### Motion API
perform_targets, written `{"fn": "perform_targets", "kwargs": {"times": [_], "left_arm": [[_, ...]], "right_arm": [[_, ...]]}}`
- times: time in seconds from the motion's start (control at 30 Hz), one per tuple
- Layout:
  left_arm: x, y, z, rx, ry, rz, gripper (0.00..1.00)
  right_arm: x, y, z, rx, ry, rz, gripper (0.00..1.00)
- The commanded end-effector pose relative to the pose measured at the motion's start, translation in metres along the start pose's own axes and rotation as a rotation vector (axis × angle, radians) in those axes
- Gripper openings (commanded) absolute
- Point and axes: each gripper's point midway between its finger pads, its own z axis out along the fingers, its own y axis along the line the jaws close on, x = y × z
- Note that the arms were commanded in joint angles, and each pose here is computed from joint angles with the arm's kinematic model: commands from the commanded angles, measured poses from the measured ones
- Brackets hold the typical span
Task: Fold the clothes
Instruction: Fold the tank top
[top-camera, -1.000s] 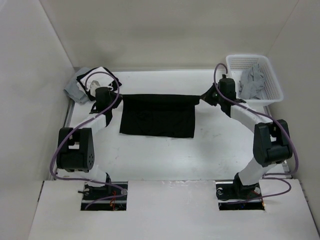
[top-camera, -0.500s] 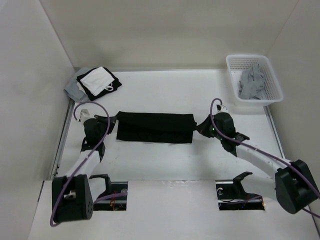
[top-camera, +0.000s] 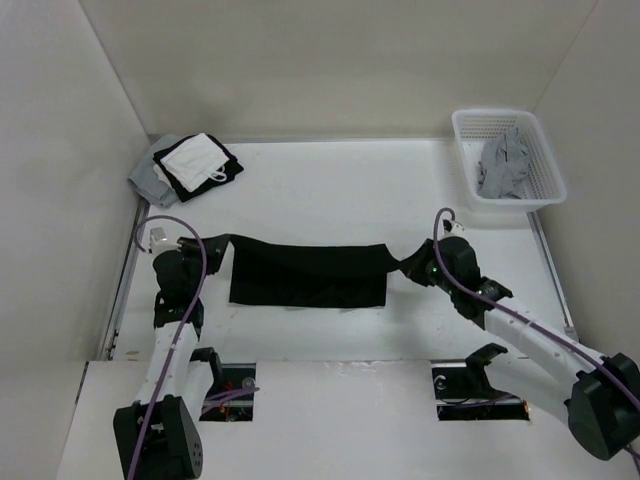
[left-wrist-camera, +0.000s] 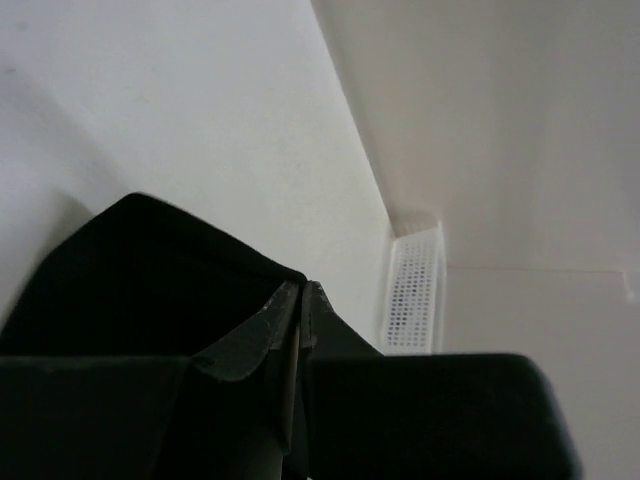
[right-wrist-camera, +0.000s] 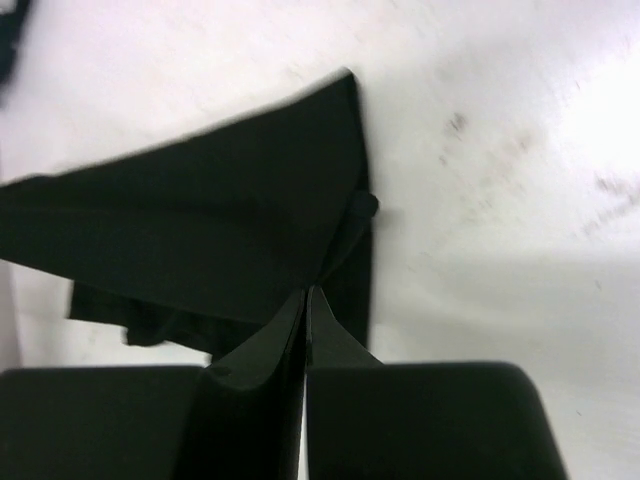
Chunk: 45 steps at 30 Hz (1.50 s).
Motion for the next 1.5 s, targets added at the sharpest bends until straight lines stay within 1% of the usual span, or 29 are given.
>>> {"fn": "perform_targets", "kwargs": {"times": [0.0,0.07,0.1,0.23,0.3,0.37,0.43,0.47,0.57,0.63,0.7,0.77,0.83,0.9,0.93,0.97,1.0,1.07,1.1,1.13,1.17,1.23,1.27,1.3,1.33,1.37,1.4,1.43,1.47], "left_arm": [[-0.02,-0.074,-0.002,0.186,-0.036,-0.003,0.0],[-0.016,-0.083,-0.011,0.214,-0.016,-0.008,0.0],[-0.011,-0.081,-0.016,0.213,-0.002,-0.015,0.0],[0.017,-0.048,-0.039,0.152,0.086,-0.015,0.0],[0.033,-0.03,-0.047,0.1,0.133,0.001,0.0],[0.04,-0.018,-0.053,0.049,0.155,0.034,0.0],[0.038,-0.013,-0.057,-0.003,0.144,0.097,0.0],[0.032,-0.008,-0.062,-0.061,0.119,0.157,0.0],[0.004,0.008,-0.085,-0.257,0.0,0.359,0.0],[0.007,0.007,-0.09,-0.281,-0.01,0.379,0.0],[0.009,0.019,-0.096,-0.369,-0.017,0.393,0.02],[0.012,0.029,-0.1,-0.427,-0.013,0.395,0.06],[0.013,0.023,-0.099,-0.395,-0.031,0.355,0.15],[0.006,0.011,-0.096,-0.346,-0.075,0.335,0.24],[0.0,0.003,-0.094,-0.323,-0.105,0.327,0.28],[-0.005,-0.006,-0.091,-0.299,-0.126,0.322,0.3],[-0.01,-0.013,-0.087,-0.284,-0.144,0.328,0.3],[-0.009,-0.023,-0.077,-0.254,-0.143,0.341,0.3],[-0.002,-0.027,-0.069,-0.231,-0.113,0.353,0.3],[0.011,-0.029,-0.058,-0.205,-0.066,0.365,0.3],[0.027,-0.028,-0.048,-0.187,-0.006,0.372,0.3],[0.064,-0.032,-0.029,-0.134,0.107,0.396,0.28],[0.083,-0.031,-0.021,-0.121,0.158,0.407,0.28],[0.098,-0.031,-0.016,-0.108,0.19,0.417,0.29],[0.112,-0.03,-0.009,-0.099,0.218,0.436,0.3],[0.126,-0.027,-0.004,-0.097,0.249,0.448,0.3],[0.133,-0.023,0.002,-0.101,0.264,0.452,0.3],[0.143,-0.017,0.006,-0.104,0.287,0.464,0.31],[0.15,-0.01,0.009,-0.117,0.309,0.467,0.31]], "right_arm": [[-0.042,0.035,-0.009,-0.072,-0.091,-0.014,0.01],[-0.045,0.043,-0.016,-0.09,-0.096,-0.016,0.01],[-0.045,0.042,-0.02,-0.089,-0.095,-0.017,0.01],[-0.012,0.03,-0.035,-0.078,-0.023,-0.026,0.01],[0.004,0.018,-0.041,-0.057,0.008,-0.018,0.01],[0.019,0.006,-0.046,-0.031,0.043,-0.002,0.01],[0.032,0.002,-0.048,-0.026,0.071,0.016,0.01],[0.039,0.0,-0.049,-0.016,0.09,0.026,0.01],[0.061,-0.018,-0.045,0.051,0.15,0.065,0.0],[0.064,-0.019,-0.047,0.075,0.164,0.079,0.0],[0.068,-0.026,-0.046,0.108,0.163,0.086,0.01],[0.068,-0.028,-0.047,0.123,0.168,0.085,0.07],[0.067,-0.03,-0.047,0.132,0.157,0.087,0.16],[0.064,-0.027,-0.048,0.124,0.147,0.077,0.34],[0.062,-0.025,-0.048,0.119,0.14,0.065,0.4],[0.059,-0.024,-0.048,0.115,0.134,0.052,0.43],[0.058,-0.022,-0.048,0.11,0.133,0.042,0.45],[0.053,-0.016,-0.046,0.092,0.119,0.026,0.45],[0.048,-0.01,-0.044,0.074,0.104,0.015,0.45],[0.042,-0.002,-0.04,0.048,0.085,-0.001,0.41],[0.039,0.005,-0.036,0.023,0.075,-0.016,0.34],[0.029,0.025,-0.023,-0.031,0.059,-0.067,0.11],[0.025,0.032,-0.015,-0.045,0.052,-0.086,0.06],[0.02,0.039,-0.006,-0.057,0.044,-0.1,0.05],[0.014,0.045,0.002,-0.067,0.029,-0.109,0.07],[0.009,0.052,0.009,-0.081,0.014,-0.114,0.12],[0.005,0.056,0.017,-0.086,0.006,-0.12,0.22],[0.002,0.059,0.024,-0.093,0.001,-0.123,0.26],[0.003,0.061,0.031,-0.096,0.011,-0.124,0.26]]}}
